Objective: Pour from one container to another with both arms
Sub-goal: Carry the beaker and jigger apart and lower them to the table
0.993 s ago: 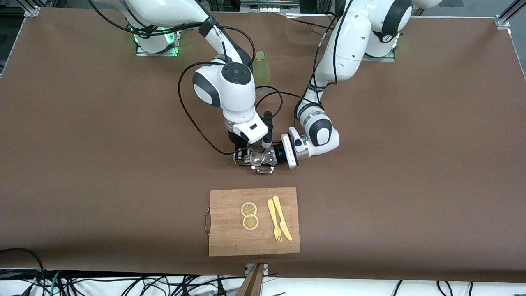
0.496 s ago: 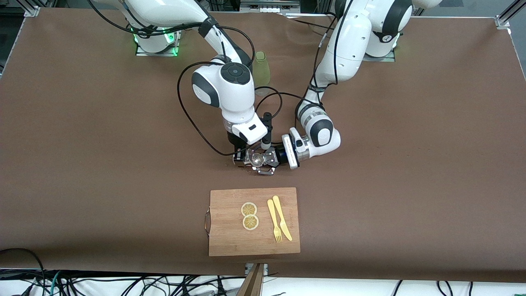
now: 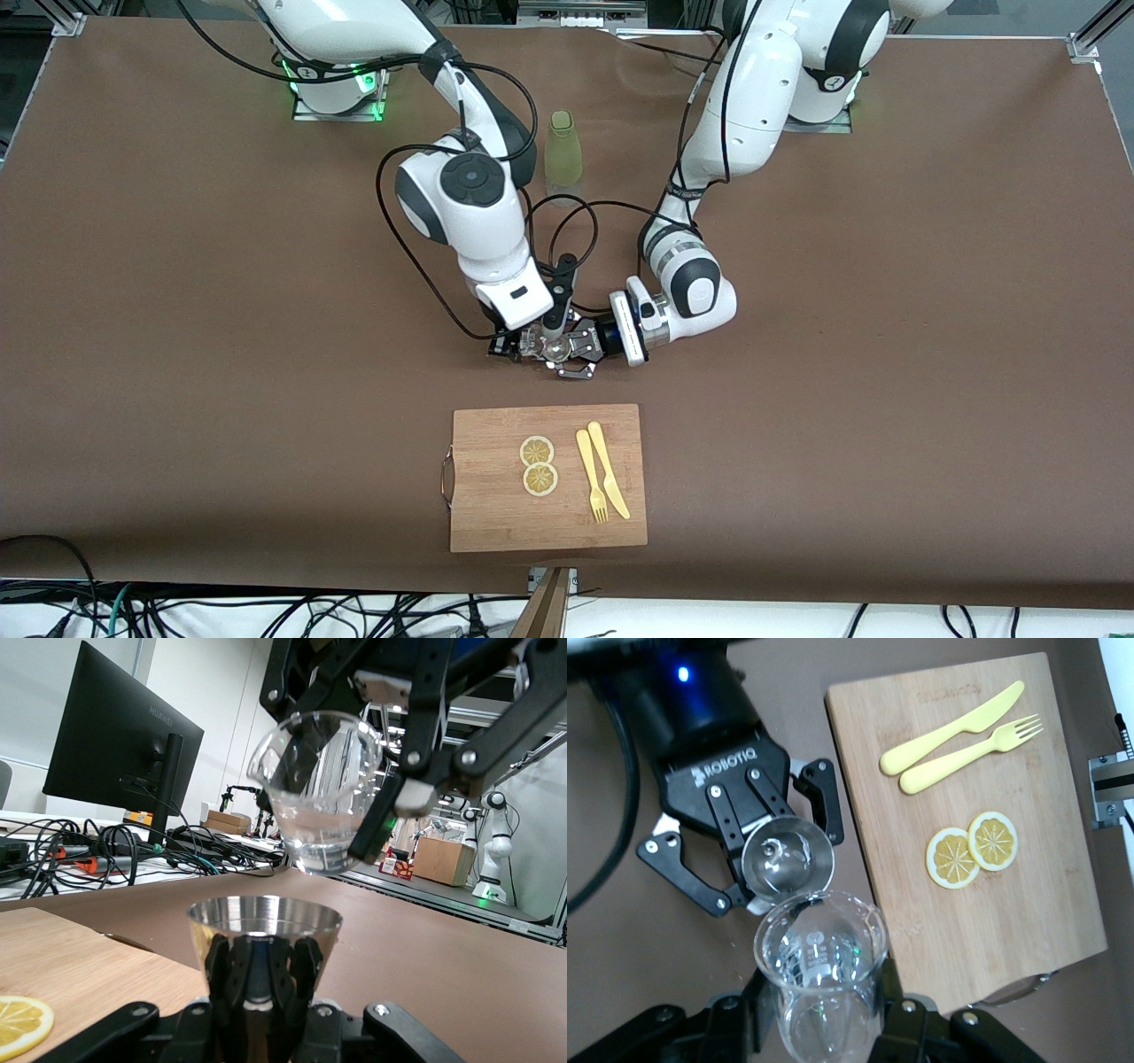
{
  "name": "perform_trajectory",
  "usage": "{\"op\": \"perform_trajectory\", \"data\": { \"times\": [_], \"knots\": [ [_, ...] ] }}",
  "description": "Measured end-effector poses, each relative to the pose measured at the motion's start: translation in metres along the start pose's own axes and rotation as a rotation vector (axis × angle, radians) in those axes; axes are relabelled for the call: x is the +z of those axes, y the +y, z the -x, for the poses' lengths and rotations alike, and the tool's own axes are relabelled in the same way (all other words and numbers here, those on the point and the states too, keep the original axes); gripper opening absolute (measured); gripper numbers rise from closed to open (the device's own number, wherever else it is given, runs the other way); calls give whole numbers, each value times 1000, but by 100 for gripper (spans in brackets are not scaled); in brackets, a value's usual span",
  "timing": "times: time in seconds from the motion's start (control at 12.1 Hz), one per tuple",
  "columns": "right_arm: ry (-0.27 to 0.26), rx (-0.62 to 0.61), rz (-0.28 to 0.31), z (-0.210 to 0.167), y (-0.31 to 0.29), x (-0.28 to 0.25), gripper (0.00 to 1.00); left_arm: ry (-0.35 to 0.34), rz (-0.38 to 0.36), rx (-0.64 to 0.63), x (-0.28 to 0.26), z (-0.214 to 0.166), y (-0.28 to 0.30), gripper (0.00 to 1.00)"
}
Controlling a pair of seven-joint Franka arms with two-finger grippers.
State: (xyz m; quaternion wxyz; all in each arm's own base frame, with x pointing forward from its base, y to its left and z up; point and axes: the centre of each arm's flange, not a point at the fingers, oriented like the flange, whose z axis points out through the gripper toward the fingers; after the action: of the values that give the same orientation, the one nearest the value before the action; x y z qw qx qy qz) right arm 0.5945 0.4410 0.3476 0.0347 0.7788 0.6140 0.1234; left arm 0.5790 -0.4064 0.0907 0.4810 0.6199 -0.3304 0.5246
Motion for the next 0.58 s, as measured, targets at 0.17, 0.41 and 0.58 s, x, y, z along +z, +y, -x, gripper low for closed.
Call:
{"op": "perform_trajectory", "data": {
  "times": [0.17, 0.41, 0.58],
  "knots": [
    [56, 84, -45, 7, 17, -7, 49, -2, -6, 6, -3, -2, -4, 10],
    [143, 205, -87, 35, 56, -16, 49, -2, -18, 11, -8, -4, -11, 10],
    [208, 294, -88, 64, 89, -21, 49, -2, -34, 20, -15, -9, -21, 10]
  ]
}}
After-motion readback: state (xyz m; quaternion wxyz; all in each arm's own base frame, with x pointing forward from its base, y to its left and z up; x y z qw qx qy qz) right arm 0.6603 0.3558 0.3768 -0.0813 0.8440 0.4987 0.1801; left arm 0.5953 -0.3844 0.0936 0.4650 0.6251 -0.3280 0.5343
